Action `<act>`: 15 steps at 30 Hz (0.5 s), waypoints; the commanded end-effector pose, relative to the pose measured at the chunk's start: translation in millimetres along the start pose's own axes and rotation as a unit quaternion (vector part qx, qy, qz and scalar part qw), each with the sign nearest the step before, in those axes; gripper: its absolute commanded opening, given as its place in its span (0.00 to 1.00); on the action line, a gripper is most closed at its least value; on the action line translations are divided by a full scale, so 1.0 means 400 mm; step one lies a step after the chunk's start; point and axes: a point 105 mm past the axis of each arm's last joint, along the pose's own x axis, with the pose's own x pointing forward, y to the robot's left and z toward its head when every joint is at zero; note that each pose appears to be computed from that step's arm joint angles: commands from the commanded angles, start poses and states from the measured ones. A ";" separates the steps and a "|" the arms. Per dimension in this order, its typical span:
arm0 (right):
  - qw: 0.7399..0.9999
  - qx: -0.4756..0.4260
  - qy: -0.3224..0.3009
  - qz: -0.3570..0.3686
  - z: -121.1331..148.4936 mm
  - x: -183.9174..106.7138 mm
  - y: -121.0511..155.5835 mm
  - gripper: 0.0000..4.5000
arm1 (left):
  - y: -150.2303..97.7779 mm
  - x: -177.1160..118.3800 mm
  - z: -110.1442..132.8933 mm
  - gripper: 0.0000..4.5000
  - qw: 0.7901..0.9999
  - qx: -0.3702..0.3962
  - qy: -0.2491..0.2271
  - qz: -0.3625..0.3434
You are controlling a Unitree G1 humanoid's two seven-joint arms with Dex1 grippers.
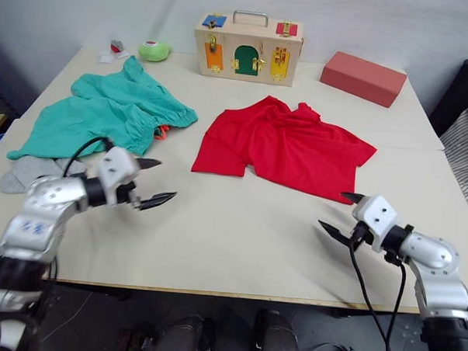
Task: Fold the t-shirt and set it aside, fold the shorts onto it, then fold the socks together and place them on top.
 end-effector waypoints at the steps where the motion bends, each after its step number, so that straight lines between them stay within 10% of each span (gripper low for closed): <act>1: 1.000 -0.008 0.027 -0.010 -0.011 0.016 -0.038 1.00 | 0.022 0.043 -0.020 1.00 1.000 0.005 0.024 -0.007; 10: 0.995 0.036 0.097 0.009 -0.059 0.072 -0.084 1.00 | 0.051 0.143 -0.042 1.00 0.998 0.009 0.050 -0.021; 15: 0.993 0.040 0.107 0.022 -0.064 0.091 -0.099 0.72 | 0.060 0.167 -0.051 0.86 0.997 -0.012 0.073 -0.018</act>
